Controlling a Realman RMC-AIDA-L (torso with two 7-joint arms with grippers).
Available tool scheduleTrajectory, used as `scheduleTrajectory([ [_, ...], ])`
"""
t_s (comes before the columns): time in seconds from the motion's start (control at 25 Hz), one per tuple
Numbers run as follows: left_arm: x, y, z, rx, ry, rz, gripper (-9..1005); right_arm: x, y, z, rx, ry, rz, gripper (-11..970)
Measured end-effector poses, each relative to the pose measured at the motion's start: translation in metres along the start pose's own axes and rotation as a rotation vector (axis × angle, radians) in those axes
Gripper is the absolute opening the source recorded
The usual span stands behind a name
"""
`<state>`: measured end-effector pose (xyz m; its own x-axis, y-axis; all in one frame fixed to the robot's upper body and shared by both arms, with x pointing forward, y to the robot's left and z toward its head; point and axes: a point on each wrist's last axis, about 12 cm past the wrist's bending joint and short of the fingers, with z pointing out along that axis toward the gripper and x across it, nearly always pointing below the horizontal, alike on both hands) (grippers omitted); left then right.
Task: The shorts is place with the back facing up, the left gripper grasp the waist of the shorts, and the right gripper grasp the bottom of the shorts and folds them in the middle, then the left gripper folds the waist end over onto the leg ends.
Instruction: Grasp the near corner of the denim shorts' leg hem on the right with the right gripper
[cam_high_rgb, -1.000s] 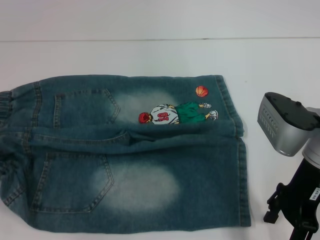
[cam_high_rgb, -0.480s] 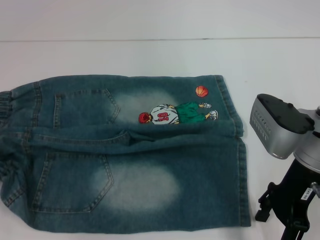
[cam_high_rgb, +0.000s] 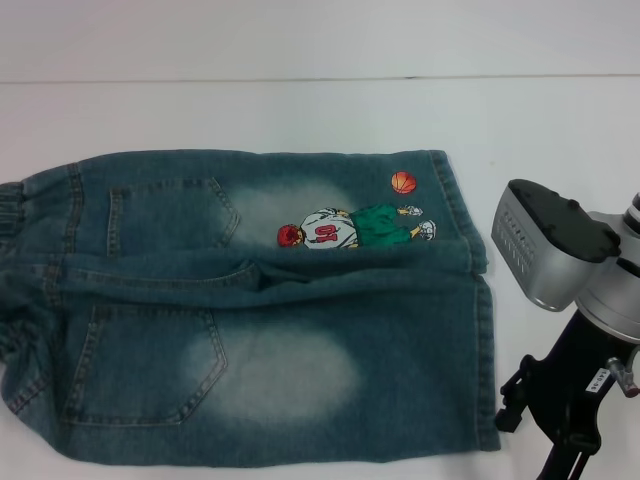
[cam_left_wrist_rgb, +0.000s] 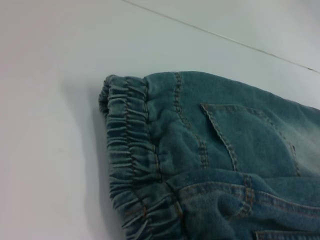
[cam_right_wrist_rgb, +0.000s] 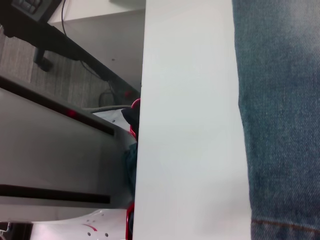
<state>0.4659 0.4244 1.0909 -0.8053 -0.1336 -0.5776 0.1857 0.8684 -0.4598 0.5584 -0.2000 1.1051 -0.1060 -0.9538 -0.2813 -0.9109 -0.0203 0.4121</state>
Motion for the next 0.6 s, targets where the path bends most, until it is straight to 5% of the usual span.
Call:
scheduleTrajectory([
  [0.6,0.0011,0.0006,0.0019,0.000,0.001,-0.002,51,-0.0055,-0.0003,0.0001,-0.001,-0.050,-0.040,932],
])
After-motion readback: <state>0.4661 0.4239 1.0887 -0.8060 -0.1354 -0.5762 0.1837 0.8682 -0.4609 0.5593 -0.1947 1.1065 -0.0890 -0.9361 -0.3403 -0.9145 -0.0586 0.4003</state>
